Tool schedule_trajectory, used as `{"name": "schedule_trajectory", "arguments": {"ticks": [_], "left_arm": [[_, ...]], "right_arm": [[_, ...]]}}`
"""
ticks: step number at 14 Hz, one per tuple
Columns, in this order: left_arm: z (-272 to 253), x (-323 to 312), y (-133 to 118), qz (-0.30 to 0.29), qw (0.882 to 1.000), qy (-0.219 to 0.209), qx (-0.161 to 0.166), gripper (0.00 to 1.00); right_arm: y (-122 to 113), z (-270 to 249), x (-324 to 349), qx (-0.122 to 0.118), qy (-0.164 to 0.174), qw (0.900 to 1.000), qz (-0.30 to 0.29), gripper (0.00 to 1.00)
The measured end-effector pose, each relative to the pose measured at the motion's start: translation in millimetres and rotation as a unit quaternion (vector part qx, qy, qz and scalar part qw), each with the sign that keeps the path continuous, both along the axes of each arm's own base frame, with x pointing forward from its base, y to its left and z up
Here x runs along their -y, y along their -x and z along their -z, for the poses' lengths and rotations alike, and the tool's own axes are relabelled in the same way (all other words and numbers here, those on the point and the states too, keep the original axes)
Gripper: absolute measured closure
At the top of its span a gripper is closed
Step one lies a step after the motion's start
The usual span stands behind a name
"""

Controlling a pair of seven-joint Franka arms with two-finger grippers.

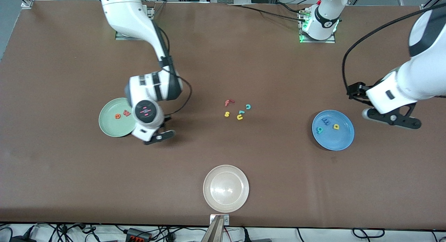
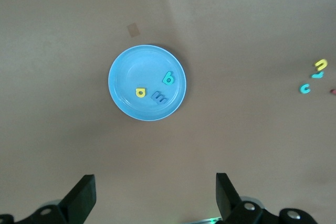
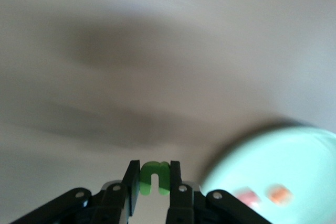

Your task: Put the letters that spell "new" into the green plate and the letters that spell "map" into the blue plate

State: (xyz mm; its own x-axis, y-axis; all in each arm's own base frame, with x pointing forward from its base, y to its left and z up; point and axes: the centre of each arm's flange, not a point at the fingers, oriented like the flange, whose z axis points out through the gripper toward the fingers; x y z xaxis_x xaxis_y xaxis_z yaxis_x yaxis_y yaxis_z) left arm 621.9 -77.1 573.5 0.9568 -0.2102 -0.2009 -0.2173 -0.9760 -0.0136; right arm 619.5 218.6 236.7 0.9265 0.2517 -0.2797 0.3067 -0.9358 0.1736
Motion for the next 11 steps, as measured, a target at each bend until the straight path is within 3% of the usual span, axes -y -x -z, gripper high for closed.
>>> {"name": "schedule_trajectory", "arguments": {"ticks": [3, 6, 8, 11], "left_arm": [[-31, -19, 22, -0.056, 0.998, 0.023, 0.014, 0.0], [-43, -28, 47, -0.086, 0.994, 0.01, 0.066, 0.0], [-35, -34, 61, -0.094, 0.992, 0.005, 0.084, 0.0], [-8, -41, 65, -0.094, 0.992, 0.004, 0.084, 0.0]], "right_arm": [[6, -8, 74, -0.018, 0.015, 0.998, 0.052, 0.73], [23, -12, 142, -0.029, 0.011, 0.997, 0.077, 0.73], [31, -10, 178, -0.037, 0.002, 0.995, 0.094, 0.73], [37, -3, 204, -0.035, -0.011, 0.992, 0.118, 0.73]]}}
